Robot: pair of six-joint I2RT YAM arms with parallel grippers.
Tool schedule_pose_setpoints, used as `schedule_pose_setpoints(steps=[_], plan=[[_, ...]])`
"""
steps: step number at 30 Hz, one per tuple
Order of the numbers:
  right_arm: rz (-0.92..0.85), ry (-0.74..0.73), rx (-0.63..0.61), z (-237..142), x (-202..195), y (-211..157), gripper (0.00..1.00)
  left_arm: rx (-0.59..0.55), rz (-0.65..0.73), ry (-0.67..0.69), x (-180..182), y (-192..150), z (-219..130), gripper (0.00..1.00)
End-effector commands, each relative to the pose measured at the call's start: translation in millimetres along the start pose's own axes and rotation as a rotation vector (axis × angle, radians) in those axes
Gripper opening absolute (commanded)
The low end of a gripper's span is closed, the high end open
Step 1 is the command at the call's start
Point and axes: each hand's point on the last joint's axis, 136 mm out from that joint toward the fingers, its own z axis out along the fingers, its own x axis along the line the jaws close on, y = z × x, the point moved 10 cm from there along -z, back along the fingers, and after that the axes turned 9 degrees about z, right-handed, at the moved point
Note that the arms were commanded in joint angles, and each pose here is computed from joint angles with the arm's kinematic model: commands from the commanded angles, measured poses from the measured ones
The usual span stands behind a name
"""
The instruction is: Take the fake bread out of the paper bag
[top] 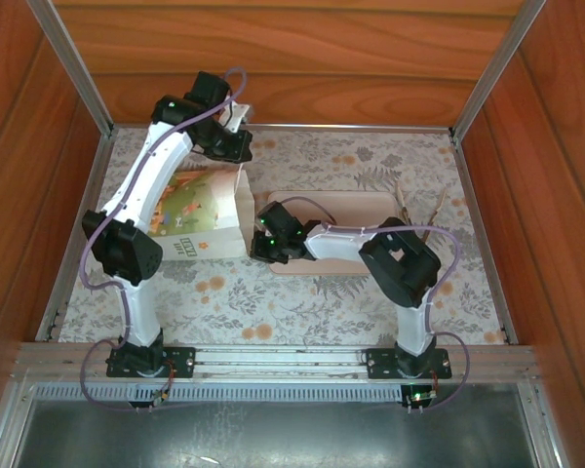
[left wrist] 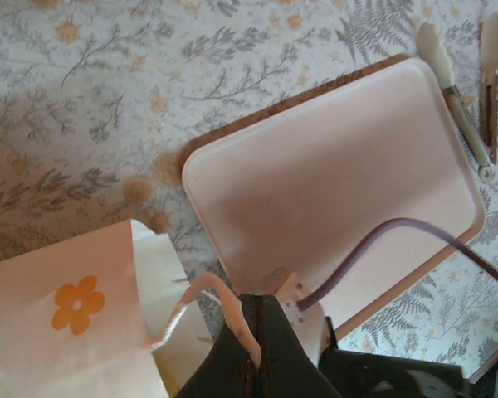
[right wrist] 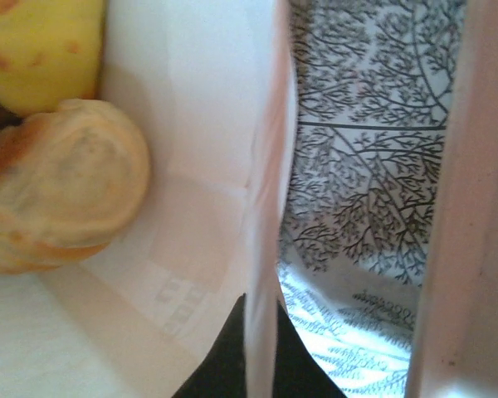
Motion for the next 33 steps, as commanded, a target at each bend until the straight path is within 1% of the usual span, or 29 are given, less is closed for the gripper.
schedule_pose_setpoints(steps=[1, 3, 5, 7, 10, 11, 12, 17, 20, 21, 24, 29, 33], plan=[[-0.080, 0.043, -0.006, -20, 12, -4, 0.09, 0.019, 0.013, 0.035, -3, -16, -19, 0.00], [-0.094, 0.031, 0.007, -27, 10, -8, 0.14, 0.030, 0.005, 0.040, -5, -27, -25, 0.00], [-0.107, 0.017, -0.002, -36, 6, -10, 0.21, 0.046, 0.000, 0.024, -8, -39, -29, 0.00], [-0.113, -0.028, -0.031, -49, 0, -12, 0.34, 0.072, -0.014, 0.017, -10, -54, -31, 0.00], [-0.113, -0.103, -0.075, -70, -11, -10, 0.46, 0.106, -0.033, 0.009, -12, -72, -35, 0.00], [-0.109, -0.122, -0.079, -73, -15, -8, 0.48, 0.113, -0.036, 0.007, -13, -76, -36, 0.00], [-0.114, -0.113, -0.101, -86, -15, -6, 0.50, 0.123, -0.039, 0.008, -14, -81, -38, 0.00], [-0.099, -0.121, -0.155, -112, -32, 2, 0.55, 0.155, -0.032, 0.057, -15, -102, -53, 0.00], [-0.095, -0.127, -0.203, -129, -41, 4, 0.62, 0.159, -0.030, 0.074, -16, -109, -58, 0.00], [-0.085, -0.137, -0.225, -136, -45, 6, 0.64, 0.164, -0.034, 0.080, -15, -110, -59, 0.00], [-0.034, -0.192, -0.307, -163, -63, 14, 0.68, 0.174, -0.042, 0.097, -14, -115, -60, 0.00], [0.078, -0.259, -0.433, -202, -103, 26, 0.69, 0.168, -0.053, 0.146, -9, -118, -67, 0.00], [0.160, -0.379, -0.484, -232, -135, 30, 0.69, 0.147, -0.066, 0.184, -3, -120, -77, 0.00]])
